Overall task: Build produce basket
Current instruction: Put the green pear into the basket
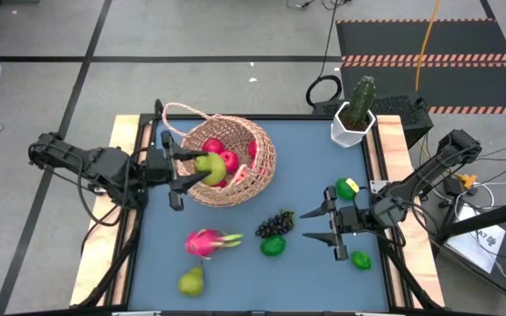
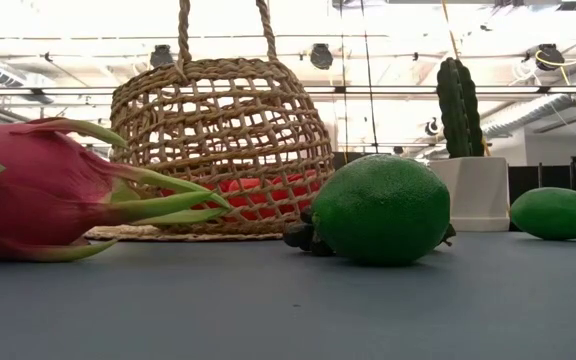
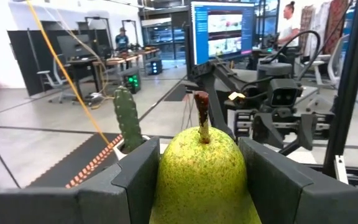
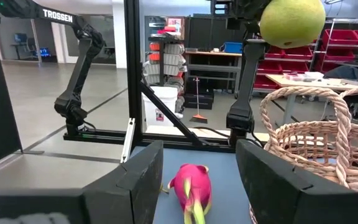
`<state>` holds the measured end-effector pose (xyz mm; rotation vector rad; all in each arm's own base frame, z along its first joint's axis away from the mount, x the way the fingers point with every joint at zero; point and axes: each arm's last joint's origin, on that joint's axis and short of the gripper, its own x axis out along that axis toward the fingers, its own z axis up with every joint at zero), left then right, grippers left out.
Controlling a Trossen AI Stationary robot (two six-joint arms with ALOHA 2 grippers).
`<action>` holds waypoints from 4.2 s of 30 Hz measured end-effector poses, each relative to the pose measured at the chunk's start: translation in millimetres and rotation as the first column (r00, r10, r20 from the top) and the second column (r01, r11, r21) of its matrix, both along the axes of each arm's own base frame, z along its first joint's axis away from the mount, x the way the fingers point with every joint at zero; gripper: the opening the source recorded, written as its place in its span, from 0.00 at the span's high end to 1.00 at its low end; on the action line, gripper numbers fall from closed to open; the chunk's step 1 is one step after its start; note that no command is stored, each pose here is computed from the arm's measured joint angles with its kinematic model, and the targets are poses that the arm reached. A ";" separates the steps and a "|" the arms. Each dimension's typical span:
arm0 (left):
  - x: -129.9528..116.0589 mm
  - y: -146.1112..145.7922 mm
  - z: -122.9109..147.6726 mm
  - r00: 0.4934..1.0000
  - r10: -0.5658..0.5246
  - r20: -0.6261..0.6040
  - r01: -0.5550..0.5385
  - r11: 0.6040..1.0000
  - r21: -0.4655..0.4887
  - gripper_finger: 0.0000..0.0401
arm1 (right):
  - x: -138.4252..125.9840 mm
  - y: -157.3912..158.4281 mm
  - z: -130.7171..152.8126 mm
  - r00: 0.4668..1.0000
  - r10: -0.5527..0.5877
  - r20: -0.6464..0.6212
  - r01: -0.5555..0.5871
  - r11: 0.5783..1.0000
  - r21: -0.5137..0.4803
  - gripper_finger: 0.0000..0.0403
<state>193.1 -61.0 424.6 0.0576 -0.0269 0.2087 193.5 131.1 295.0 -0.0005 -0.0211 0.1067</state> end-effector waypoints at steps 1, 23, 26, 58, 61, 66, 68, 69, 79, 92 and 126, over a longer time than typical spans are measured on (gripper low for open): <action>0.1 0.1 -0.1 1.000 0.005 -0.001 -0.005 1.000 0.000 0.47 | 0.0 0.0 0.0 1.000 0.000 0.000 0.000 1.000 0.000 0.51; 3.3 14.9 -6.6 0.983 0.168 -0.069 -0.165 0.985 0.054 0.47 | 0.0 -0.1 -0.1 1.000 0.000 0.000 0.000 1.000 -0.001 0.51; 5.4 26.0 -7.0 0.969 0.236 -0.075 -0.231 0.971 0.069 0.47 | 0.0 -0.1 -0.1 1.000 0.000 0.000 0.000 1.000 -0.001 0.51; 82.7 112.1 -97.0 0.734 0.454 -0.506 -0.507 0.861 0.038 0.47 | 0.1 0.0 -1.4 1.000 0.000 -0.009 0.000 1.000 -0.016 0.51; 86.2 113.4 -101.3 0.727 0.453 -0.517 -0.513 0.858 0.031 0.47 | 0.1 0.0 -1.8 1.000 0.000 -0.012 0.000 1.000 -0.018 0.51; 93.8 120.6 -111.8 0.703 0.459 -0.544 -0.535 0.845 0.023 0.47 | 0.1 0.0 -1.9 1.000 -0.001 -0.011 0.000 0.999 -0.033 0.51; 98.8 123.9 -115.9 0.711 0.442 -0.547 -0.526 0.851 0.004 0.47 | 0.1 0.0 -1.8 1.000 -0.001 -0.010 0.000 0.999 -0.033 0.51; 100.7 125.6 -118.1 0.713 0.431 -0.553 -0.520 0.854 -0.004 0.47 | 0.1 0.0 -1.8 1.000 -0.001 -0.010 0.000 0.999 -0.033 0.51; 112.7 129.5 -131.8 0.707 0.406 -0.579 -0.503 0.864 -0.009 0.44 | 0.1 0.0 -1.2 1.000 0.000 -0.005 0.000 1.000 -0.029 0.51; 112.4 124.4 -127.1 0.730 0.399 -0.555 -0.494 0.869 -0.025 0.28 | 0.1 0.0 -1.6 1.000 0.000 -0.008 0.000 0.999 -0.032 0.51; 7.6 -51.1 -54.3 0.947 -0.001 -0.320 -0.028 0.996 -0.086 0.48 | 0.1 0.0 -2.6 1.000 0.000 -0.017 0.000 0.999 -0.038 0.51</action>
